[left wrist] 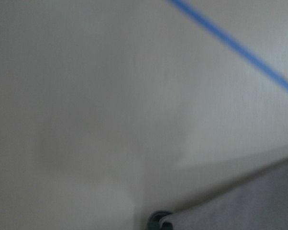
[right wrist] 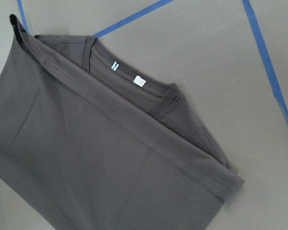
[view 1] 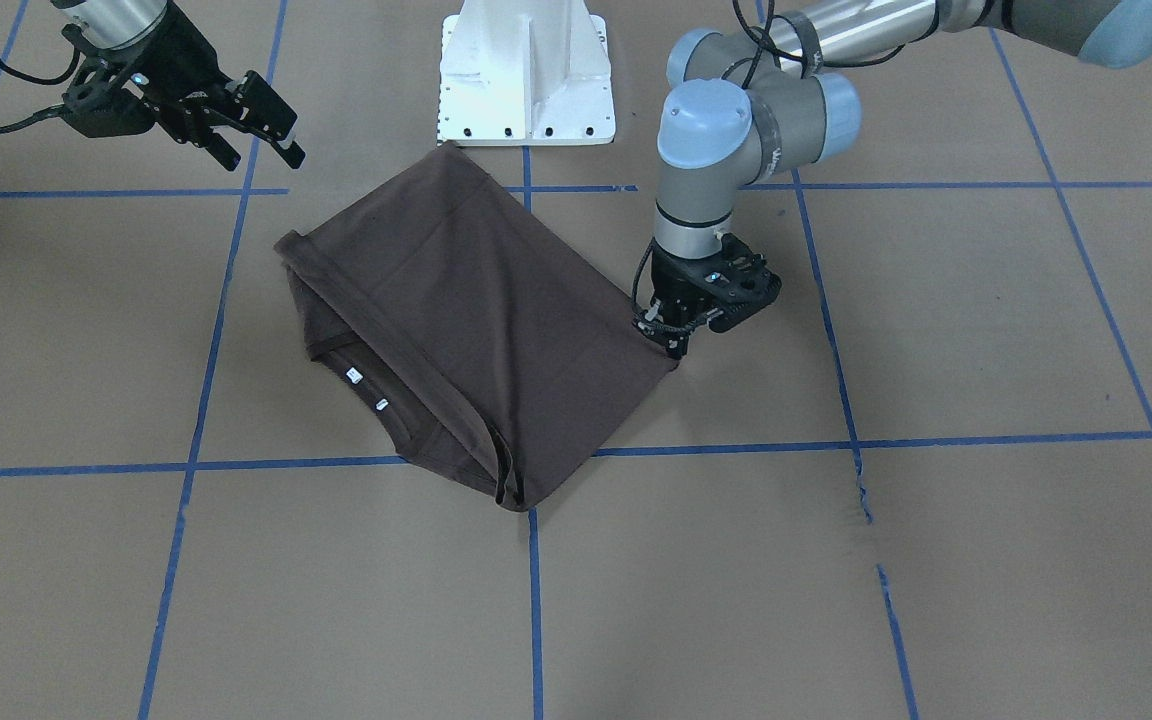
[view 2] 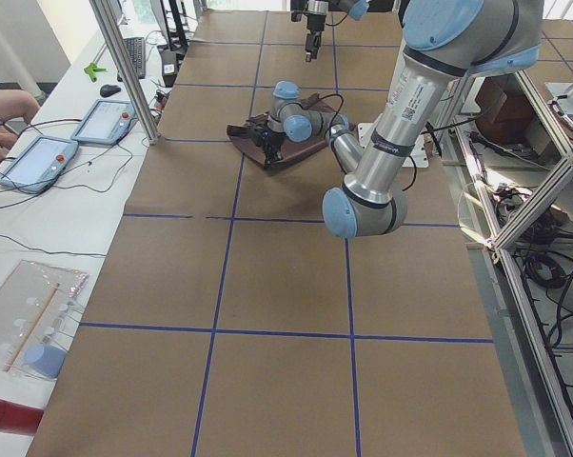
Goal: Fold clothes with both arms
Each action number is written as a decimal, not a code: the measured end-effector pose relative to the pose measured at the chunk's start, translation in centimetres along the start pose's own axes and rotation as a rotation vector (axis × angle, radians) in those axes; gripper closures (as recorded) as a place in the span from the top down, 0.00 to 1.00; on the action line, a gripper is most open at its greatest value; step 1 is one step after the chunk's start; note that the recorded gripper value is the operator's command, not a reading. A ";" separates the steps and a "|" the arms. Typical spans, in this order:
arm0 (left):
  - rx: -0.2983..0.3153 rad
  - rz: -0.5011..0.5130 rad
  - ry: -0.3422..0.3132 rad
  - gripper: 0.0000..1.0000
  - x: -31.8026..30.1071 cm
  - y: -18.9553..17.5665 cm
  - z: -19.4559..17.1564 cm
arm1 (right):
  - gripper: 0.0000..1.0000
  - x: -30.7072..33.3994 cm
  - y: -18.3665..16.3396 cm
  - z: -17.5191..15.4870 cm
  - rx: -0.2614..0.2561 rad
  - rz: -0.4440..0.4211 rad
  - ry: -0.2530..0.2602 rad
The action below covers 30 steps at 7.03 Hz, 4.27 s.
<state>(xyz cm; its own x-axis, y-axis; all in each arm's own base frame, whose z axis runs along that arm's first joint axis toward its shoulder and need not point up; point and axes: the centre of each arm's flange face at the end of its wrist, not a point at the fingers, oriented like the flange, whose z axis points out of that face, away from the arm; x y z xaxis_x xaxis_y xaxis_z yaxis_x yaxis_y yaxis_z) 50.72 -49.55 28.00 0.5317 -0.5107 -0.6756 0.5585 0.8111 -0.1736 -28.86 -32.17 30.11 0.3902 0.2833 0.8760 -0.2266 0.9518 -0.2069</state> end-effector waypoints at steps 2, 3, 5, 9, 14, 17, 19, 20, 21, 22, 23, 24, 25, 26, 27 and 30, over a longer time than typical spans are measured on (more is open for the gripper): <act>0.075 0.060 0.049 0.00 4.3 -7.8 3.2 | 1.00 -0.2 -0.1 -0.1 0.005 0.000 -0.005; 0.099 0.082 0.082 0.00 6.8 -10.1 4.4 | 1.00 -0.2 -0.3 -0.1 0.008 0.001 -0.005; 0.143 0.107 0.168 0.00 10.4 -11.8 5.5 | 1.00 0.0 -0.8 -0.2 0.019 0.009 -0.002; 0.259 0.188 0.199 1.00 11.5 -13.9 6.4 | 1.00 -0.1 -1.9 0.5 0.033 0.014 0.008; 0.111 0.295 0.177 1.00 8.0 -13.7 -3.0 | 1.00 -12.2 -3.0 9.0 0.062 -0.054 0.220; 0.010 0.366 0.182 1.00 2.0 -5.6 -7.1 | 1.00 -17.6 -0.1 18.7 0.056 -0.170 0.346; -0.019 0.385 0.182 1.00 0.8 -3.0 -8.5 | 1.00 -18.1 2.5 23.5 0.000 -0.223 0.424; -0.023 0.386 0.180 1.00 0.6 -2.7 -8.6 | 1.00 -17.8 3.2 24.3 -0.021 -0.241 0.460; -0.025 0.385 0.179 1.00 0.6 -2.6 -8.6 | 1.00 -17.4 3.4 24.6 -0.039 -0.264 0.493; -0.026 0.383 0.179 1.00 0.6 -2.6 -8.7 | 1.00 -16.8 3.4 24.9 -0.050 -0.284 0.516; -0.027 0.382 0.179 1.00 0.5 -2.5 -8.6 | 1.00 -16.3 3.4 25.2 -0.058 -0.297 0.531; -0.027 0.382 0.179 1.00 0.5 -2.5 -8.6 | 1.00 -15.9 3.5 25.4 -0.063 -0.304 0.540; -0.027 0.382 0.179 1.00 0.5 -2.5 -8.6 | 1.00 -15.8 3.5 25.5 -0.066 -0.309 0.543; -0.027 0.382 0.178 1.00 0.5 -2.5 -8.6 | 1.00 -15.8 3.5 25.6 -0.067 -0.310 0.545; -0.028 0.382 0.179 1.00 0.5 -2.5 -8.6 | 1.00 -15.7 3.5 25.7 -0.069 -0.310 0.547; -0.030 0.382 0.180 1.00 0.6 -2.4 -8.7 | 1.00 -15.2 3.5 25.8 -0.076 -0.308 0.572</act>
<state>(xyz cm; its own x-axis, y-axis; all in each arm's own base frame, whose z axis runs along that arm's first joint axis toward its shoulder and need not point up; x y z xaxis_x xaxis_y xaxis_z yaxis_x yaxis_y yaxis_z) 44.12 -49.34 21.84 0.5757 -0.1157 -0.8094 0.3229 0.9417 0.0951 -58.62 -36.23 27.31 0.8451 -0.0054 0.5346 0.0270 0.9991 -0.0326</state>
